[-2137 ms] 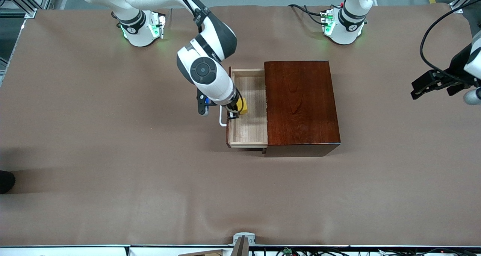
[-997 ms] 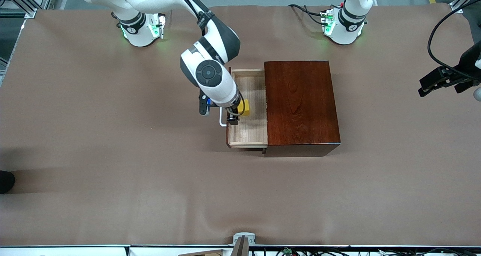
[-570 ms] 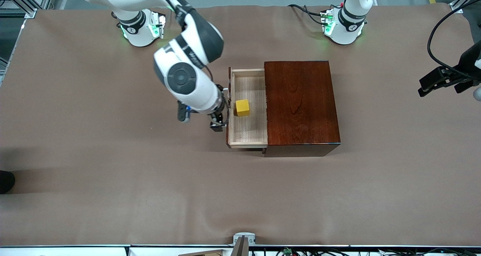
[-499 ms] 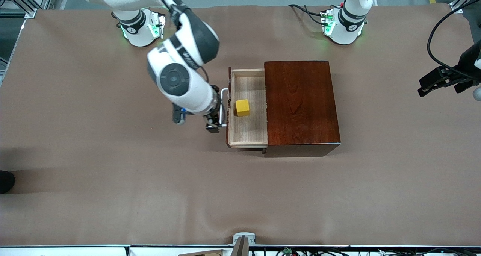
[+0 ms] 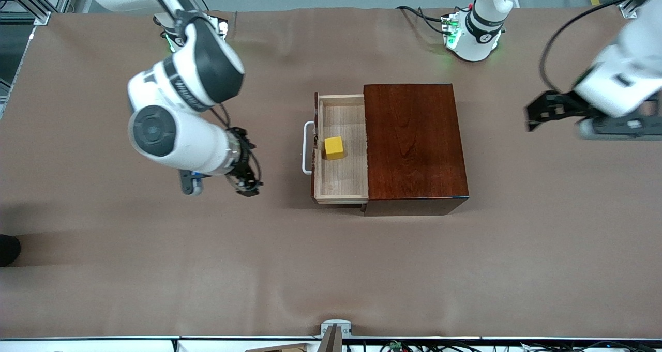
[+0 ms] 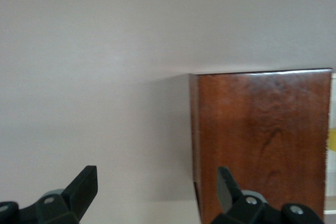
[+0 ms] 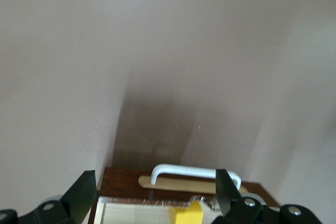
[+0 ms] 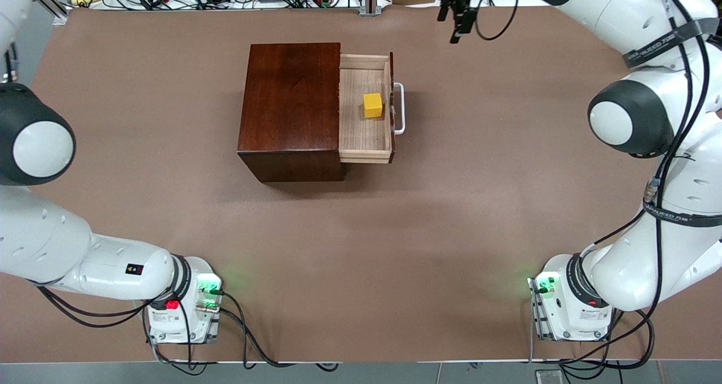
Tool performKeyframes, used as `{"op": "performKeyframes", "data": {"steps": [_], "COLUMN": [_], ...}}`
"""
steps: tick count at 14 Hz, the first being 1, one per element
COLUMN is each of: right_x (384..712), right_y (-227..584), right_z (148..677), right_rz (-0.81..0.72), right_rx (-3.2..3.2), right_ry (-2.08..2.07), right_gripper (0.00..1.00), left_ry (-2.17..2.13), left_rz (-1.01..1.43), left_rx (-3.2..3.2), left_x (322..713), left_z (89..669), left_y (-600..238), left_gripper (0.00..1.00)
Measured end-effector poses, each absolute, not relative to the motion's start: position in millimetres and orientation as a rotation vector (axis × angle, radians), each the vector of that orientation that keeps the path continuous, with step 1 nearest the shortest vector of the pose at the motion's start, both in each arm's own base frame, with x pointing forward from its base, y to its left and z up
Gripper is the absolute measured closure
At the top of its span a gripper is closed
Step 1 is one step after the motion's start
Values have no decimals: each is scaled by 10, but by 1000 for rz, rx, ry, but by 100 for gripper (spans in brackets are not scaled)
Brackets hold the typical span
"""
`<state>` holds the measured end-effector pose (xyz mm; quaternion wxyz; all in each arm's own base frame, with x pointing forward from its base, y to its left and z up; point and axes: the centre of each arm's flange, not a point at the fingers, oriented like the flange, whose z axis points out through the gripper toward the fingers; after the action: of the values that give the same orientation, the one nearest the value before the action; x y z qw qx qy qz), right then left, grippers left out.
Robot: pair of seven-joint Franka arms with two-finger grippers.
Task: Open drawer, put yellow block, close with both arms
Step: 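Withdraw the right gripper while the left gripper reaches the drawer front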
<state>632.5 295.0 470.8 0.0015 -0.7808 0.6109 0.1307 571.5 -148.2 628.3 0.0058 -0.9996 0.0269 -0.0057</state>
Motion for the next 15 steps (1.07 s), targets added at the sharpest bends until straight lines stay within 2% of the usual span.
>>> {"op": "performKeyframes", "data": {"steps": [6,10,15], "right_x": [6456,6479,6370], "right_y": [2114,1442,846], "right_z": [4949,5249,5484], "right_rz": [443,436,444], "right_rx": [-2619,-2687,-2833], "right_ry": [1661,1475,1216], "right_gripper": [0,0,0], "left_ry": [-42,-294,-688], "left_rz": [21,-54,-163], "left_rx": [-3132,-3182,-3215], "left_x": [5448,5187,4914], "left_z": [5719,5108,4345], "left_y": [-3200,-4593,-5781], "left_gripper": [0,0,0]}}
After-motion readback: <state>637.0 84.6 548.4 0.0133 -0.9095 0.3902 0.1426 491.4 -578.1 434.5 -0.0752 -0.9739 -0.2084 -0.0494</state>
